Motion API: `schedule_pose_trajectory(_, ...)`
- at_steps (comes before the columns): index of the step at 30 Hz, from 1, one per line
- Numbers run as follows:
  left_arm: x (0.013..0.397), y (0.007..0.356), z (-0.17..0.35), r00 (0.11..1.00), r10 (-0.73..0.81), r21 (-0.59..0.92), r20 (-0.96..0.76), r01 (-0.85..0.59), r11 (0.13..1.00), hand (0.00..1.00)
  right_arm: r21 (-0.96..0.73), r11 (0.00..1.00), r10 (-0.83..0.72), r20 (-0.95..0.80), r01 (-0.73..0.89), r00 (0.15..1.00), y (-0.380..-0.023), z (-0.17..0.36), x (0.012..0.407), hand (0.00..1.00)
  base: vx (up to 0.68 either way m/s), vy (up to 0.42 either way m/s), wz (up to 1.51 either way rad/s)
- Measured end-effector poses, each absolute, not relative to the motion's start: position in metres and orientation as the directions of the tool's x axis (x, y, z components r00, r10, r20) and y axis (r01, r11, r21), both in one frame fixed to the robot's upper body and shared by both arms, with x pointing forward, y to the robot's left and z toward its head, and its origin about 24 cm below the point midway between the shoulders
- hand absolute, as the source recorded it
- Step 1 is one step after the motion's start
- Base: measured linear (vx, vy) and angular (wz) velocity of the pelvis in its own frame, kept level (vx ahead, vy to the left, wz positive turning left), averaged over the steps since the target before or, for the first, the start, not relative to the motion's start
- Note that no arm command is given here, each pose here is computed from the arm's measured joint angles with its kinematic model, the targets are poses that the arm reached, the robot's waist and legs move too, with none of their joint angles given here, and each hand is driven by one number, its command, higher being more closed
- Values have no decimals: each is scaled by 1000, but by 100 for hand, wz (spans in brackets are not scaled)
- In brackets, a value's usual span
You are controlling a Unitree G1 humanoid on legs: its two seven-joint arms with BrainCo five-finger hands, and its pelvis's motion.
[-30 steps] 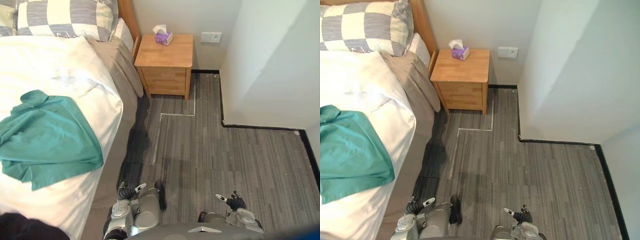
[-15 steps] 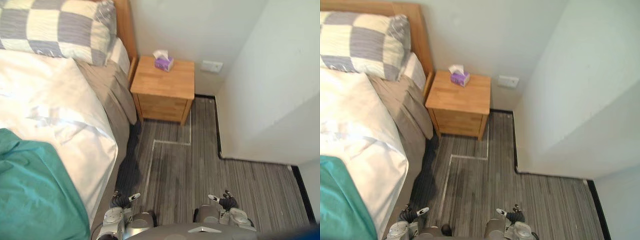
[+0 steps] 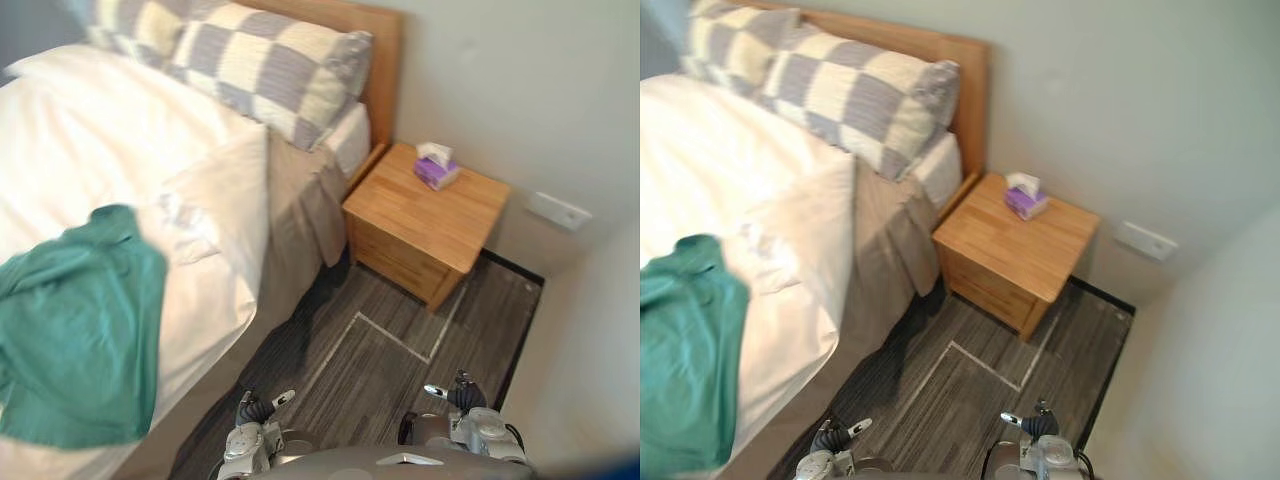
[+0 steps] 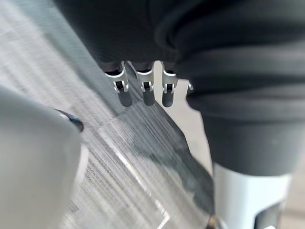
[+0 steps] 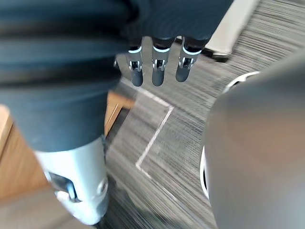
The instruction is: Tidy the bed and pick cloth on bed and put in laundry
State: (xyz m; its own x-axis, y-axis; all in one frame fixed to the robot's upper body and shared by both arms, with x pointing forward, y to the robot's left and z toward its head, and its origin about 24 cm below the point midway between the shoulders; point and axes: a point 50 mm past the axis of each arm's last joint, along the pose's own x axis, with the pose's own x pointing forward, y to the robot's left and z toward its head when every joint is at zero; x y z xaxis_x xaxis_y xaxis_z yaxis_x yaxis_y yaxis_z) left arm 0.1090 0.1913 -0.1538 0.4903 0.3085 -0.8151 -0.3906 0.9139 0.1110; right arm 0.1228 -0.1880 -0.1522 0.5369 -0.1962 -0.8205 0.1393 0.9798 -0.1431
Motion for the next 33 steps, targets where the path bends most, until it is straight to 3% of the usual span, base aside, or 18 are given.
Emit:
schedule_pose_trajectory(9, 115, 193, -151, 523, 292, 132, -801, -320, 938, 0, -142, 979, -198, -842, 149, 502, -188, -156, 118, 0, 36, 116, 100)
schedule_pose_trajectory(13, 107, 202, -153, 496, 306, 153, -813, -324, 933, 0, -105, 962, -215, -860, 252, 462, -185, -160, 107, 0, 67, 147, 43)
schedule_pose_trajectory(18, 99, 220, -153, 466, 342, 207, -816, -316, 926, 0, -84, 956, -216, -850, 283, 480, -183, -157, 113, 0, 112, 89, 50)
schedule_pose_trajectory(21, 89, 227, -155, 425, 365, 223, -828, -347, 911, 0, -83, 954, -220, -848, 289, 483, -184, -157, 114, 0, 144, -44, 44)
schedule_pose_trajectory(26, 94, 234, -152, 437, 380, 236, -815, -350, 907, 0, -70, 950, -216, -853, 305, 476, -182, -157, 113, 0, 91, -254, 53)
schedule_pose_trajectory(33, 83, 219, -158, 396, 373, 188, -839, -432, 882, 0, -102, 959, -222, -846, 263, 485, -189, -156, 114, 0, 142, -188, 32)
